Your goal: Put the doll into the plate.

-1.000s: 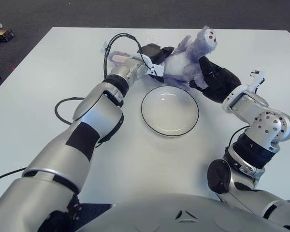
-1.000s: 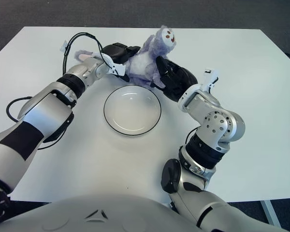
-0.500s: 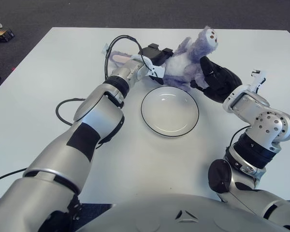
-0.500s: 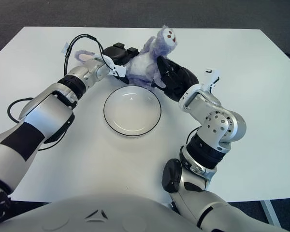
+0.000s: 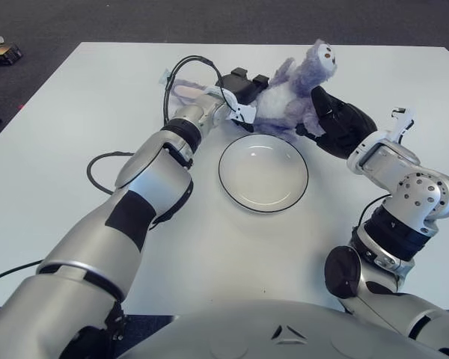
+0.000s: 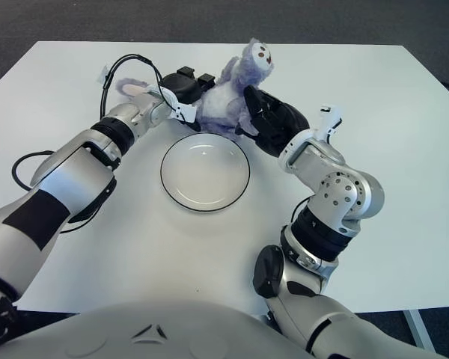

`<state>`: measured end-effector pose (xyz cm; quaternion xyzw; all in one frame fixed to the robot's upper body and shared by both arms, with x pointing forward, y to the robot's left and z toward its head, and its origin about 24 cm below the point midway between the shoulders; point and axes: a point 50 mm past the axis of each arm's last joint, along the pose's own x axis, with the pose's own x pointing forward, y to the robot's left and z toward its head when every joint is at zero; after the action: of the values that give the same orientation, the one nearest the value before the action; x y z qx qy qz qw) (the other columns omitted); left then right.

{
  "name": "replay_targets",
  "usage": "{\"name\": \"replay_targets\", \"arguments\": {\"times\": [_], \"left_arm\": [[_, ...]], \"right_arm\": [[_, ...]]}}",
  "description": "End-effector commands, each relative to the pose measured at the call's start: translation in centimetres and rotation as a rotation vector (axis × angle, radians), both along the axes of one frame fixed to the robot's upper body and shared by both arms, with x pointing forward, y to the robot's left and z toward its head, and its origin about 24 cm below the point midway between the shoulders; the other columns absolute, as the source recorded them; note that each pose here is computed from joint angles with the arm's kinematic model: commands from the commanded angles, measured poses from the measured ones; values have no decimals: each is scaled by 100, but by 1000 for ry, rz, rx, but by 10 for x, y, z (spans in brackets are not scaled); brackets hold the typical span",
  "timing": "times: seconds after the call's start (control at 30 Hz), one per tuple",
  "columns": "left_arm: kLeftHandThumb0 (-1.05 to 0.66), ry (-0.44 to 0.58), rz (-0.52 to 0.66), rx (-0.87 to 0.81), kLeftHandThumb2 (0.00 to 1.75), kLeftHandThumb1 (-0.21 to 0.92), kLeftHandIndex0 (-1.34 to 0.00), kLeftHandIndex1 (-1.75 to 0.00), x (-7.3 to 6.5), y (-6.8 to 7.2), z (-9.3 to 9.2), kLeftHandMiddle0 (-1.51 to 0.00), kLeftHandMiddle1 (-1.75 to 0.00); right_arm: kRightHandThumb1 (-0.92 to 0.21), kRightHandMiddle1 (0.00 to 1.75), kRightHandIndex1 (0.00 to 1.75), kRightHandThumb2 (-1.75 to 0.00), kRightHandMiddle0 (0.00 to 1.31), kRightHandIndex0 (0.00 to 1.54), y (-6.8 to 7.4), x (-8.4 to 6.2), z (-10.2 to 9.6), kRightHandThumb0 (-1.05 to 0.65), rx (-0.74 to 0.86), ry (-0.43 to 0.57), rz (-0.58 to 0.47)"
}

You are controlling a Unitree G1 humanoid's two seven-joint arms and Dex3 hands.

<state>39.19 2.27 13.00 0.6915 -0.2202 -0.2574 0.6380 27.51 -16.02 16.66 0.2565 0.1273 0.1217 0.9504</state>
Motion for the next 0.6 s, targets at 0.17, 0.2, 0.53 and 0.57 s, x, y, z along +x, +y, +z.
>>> {"name": "replay_targets", "arguments": {"times": [0.17,0.2,0.53,0.57], "left_arm": [[34,-2,5,46,20,92,-18,-151,-2,7,-13,-51,-140],[34,-2,5,46,21,92,-18,-151,-2,7,-13,-51,-140],[35,-4,11,44,20,92,-20,-150,-3,8,-16,-52,-140],[35,-8,13,45,20,92,-20,-150,-3,8,-16,-53,-140]], "right_arm": [[-60,175,175,-61,74,93,-2,1,7,16,15,-49,11],[-60,175,175,-61,74,93,-2,1,7,16,15,-49,10],[-86,175,175,-46,69,73,-4,-1,6,-40,11,-26,-41],[-88,175,175,-45,68,71,-12,-4,5,-45,4,-12,-35]]}}
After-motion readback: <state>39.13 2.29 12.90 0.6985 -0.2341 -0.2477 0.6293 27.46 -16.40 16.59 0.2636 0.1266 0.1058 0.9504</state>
